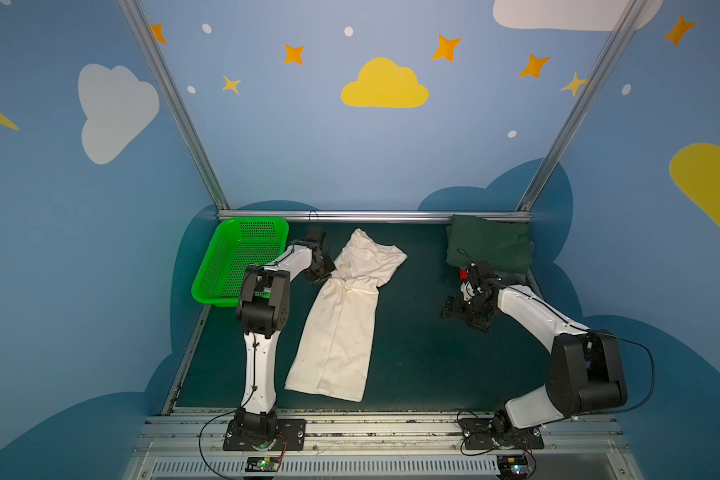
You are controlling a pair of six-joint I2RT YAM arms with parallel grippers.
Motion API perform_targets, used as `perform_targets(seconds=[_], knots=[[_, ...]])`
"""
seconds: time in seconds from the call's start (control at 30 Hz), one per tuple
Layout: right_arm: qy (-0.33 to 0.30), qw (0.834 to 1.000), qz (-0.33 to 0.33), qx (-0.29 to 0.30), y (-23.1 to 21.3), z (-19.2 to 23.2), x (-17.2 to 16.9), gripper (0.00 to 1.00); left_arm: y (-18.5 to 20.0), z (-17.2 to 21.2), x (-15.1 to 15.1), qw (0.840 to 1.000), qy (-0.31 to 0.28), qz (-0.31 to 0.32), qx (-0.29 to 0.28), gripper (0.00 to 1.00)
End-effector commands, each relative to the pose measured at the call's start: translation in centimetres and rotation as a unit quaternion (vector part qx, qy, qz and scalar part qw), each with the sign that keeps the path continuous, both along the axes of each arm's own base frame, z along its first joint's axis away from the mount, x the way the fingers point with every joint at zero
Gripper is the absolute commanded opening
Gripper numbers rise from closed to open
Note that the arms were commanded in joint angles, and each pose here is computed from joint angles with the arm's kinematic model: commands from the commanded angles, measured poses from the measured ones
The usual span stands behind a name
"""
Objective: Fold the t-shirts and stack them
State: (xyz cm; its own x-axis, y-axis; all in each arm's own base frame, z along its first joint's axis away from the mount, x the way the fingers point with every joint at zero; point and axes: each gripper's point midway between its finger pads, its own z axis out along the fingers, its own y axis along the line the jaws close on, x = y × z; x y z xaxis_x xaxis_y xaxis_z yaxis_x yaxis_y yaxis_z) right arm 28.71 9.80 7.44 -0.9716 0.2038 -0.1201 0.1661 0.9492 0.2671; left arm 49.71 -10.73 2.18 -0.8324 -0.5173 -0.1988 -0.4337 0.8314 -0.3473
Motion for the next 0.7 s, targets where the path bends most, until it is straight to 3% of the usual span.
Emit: perform_targets(seconds=[0.0,0.1,0.27,0.4,0.67], knots=[[-0.007,1.0,-0.002,0.02,0.8,0.6,0.8,0.94,-1.9,-1.5,-0.4,1.0,0.005,0.01,-0.009,0.07],[-0.008,1.0,0.003,0.027,1.3,0.8,1.0,0.94,-4.0,-2.1,-0.4,0.999,0.019,-0.011,-0.04,0.08],[-0.009,0.999,0.004,0.04,1.8,0.9,1.1,0.94,-7.7,-2.8,-0.2,0.997,0.034,-0.052,-0.037,0.08],[-0.017,0.999,0.006,0.048,2.3,1.6,1.7,0.94,-9.2,-2.8,0.4,0.997,0.035,-0.049,-0.049,0.11],[-0.018,0.998,0.009,0.054,2.8,1.8,1.6,0.94,-6.4,-1.0,1.5,0.999,0.013,-0.01,-0.043,0.12]])
